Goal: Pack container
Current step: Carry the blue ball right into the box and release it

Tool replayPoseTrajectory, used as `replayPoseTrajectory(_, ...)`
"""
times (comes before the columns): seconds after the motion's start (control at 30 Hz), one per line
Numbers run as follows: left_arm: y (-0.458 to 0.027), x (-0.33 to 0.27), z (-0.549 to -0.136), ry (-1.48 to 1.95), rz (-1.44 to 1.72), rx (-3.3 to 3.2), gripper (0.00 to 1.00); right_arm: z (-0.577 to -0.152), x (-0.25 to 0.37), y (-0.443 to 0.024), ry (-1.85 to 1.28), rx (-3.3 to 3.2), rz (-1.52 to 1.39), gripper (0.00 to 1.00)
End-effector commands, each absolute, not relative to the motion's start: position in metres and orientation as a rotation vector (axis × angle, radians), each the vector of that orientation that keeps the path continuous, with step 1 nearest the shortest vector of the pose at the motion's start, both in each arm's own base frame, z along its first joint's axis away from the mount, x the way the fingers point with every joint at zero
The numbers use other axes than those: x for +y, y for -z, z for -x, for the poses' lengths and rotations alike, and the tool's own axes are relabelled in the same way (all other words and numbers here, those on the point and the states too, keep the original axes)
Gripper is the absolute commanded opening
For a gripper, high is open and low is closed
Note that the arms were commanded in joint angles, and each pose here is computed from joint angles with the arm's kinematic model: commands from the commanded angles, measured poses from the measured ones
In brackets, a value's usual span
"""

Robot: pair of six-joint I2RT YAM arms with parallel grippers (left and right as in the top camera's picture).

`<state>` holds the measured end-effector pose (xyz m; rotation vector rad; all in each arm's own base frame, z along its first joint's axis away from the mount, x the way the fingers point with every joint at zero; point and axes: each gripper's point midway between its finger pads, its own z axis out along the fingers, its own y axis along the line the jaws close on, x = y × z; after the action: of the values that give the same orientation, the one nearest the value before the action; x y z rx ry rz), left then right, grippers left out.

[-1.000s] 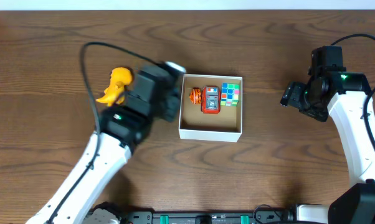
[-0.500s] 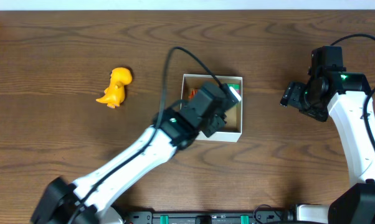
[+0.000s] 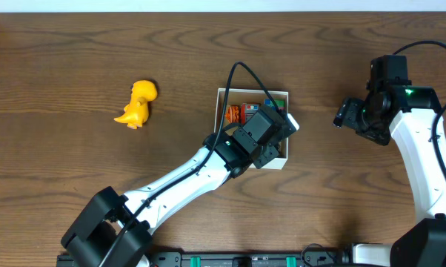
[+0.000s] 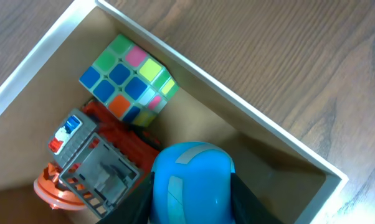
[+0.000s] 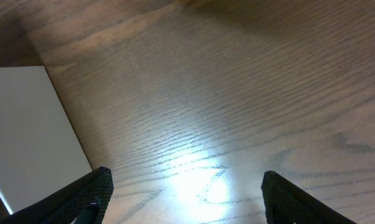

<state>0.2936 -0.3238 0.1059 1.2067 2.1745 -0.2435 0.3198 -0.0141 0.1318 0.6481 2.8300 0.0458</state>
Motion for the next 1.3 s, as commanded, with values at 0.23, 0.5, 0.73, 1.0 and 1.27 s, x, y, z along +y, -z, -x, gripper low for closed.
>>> replayPoseTrajectory(0.23, -0.103, -0.329, -0.298, 0.238, -1.219, 2.166, 0.25, -0.318, -0.013, -0.131, -0.052, 2.842, -0.637, 0.79)
replayPoseTrajectory(0.5, -0.104, -0.329, -0.299, 0.239, -1.218, 2.163, 0.70, -0.318, -0.013, -0.131, -0.052, 2.842, -0.637, 0.79)
replayPoseTrajectory(0.73, -0.111, -0.330, -0.299, 0.244, -1.209, 2.147, 0.72, -0.318, -0.013, -0.131, -0.052, 2.842, -0.637, 0.79)
replayPoseTrajectory(1.0, -0.144, -0.314, -0.311, 0.187, -1.061, 2.128, 0.72, -0.318, -0.013, -0.131, -0.052, 2.842, -0.637, 0.79)
replayPoseTrajectory(1.27, -0.203, -0.187, -0.334, 0.134, -0.569, 2.295, 0.72, -0.318, -0.013, -0.131, -0.050, 2.843, -0.626, 0.79)
